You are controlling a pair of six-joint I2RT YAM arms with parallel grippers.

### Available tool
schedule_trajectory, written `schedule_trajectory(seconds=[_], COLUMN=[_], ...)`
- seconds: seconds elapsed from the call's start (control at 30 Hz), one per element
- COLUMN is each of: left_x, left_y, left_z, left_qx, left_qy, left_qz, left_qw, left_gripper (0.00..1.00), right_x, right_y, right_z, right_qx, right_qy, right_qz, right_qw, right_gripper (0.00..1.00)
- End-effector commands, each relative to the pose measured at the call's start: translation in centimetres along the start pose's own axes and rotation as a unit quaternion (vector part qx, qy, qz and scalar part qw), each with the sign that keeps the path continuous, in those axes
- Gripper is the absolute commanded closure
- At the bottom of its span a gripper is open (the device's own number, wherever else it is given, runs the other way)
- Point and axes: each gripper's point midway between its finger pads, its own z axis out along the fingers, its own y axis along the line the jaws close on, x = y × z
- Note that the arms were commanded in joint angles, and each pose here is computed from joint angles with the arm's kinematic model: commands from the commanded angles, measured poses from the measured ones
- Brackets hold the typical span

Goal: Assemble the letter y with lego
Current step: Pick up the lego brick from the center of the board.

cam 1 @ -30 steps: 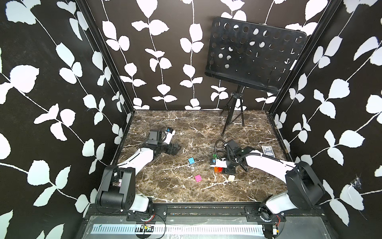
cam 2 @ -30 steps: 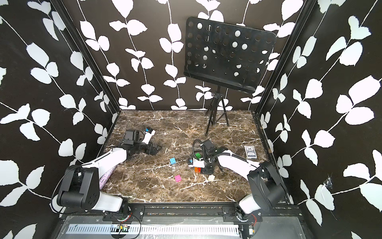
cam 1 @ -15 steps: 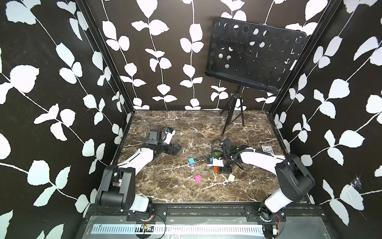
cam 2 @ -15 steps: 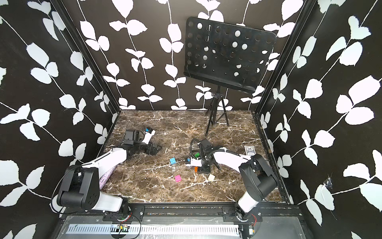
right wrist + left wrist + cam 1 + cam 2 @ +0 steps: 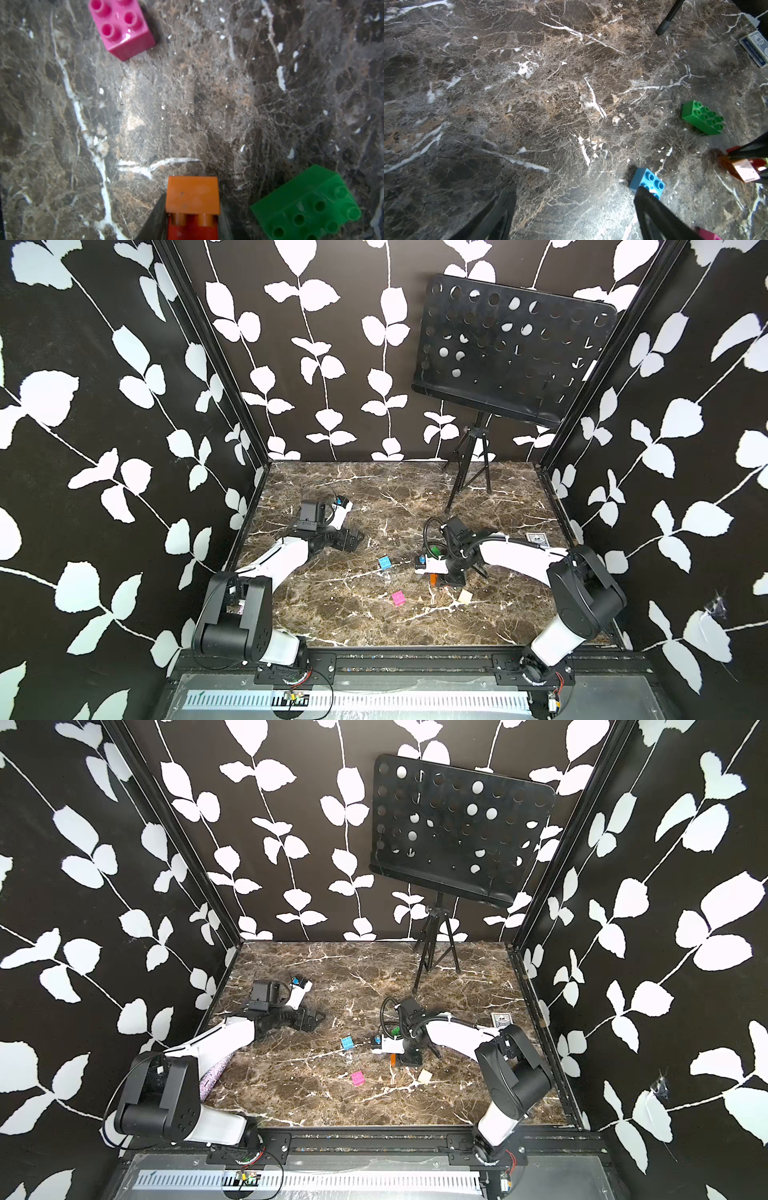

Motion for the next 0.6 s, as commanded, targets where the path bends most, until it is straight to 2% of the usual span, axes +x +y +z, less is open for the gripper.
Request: schedule_trajectory(seconds=[0.0,0.1,0.27,0.37,0.47,0.57], left_x=[-0.1,-0.1,-0.1,-0.1,-0.1,-0.1], left_y=[-0.3,-0.3,-0.3,-0.3,-0.2,-0.3], left_z=[-0.2,-0.2,-0.2,-0.2,-0.2,-0.2], left_qx=[0.006,0.006,0.005,0.006,0.005,0.005], left_qy=[0.000,0.000,0.001,0.002,0.002,0.001], left_qz=[0.002,0.002,0.001,0.001,0.001,0.002], left_qw=[1.000,1.000,1.000,1.000,1.000,1.000], left_gripper=[0.09,0.09,0.09,0.09,0.09,0.09], right_x=[-0.7,0.1,1.2,1.6,2.3,1.9], right_y=[-0.7,-1.1,0.5,1.2,1.9,1.7], right_z=[-2.3,-3.8,-4.5,-4.1,-3.3,-2.6], right_qx=[0.019,0.041,0.054,0.043,0.031,0.027], right_qy=[0.012,0.059,0.141,0.181,0.227,0.245], right_qz=[0.075,0.176,0.275,0.339,0.381,0.400], right_qw=[0.997,0.982,0.950,0.922,0.895,0.883], right_gripper=[0.70,0.71,0.69,0.69,0.69,0.69])
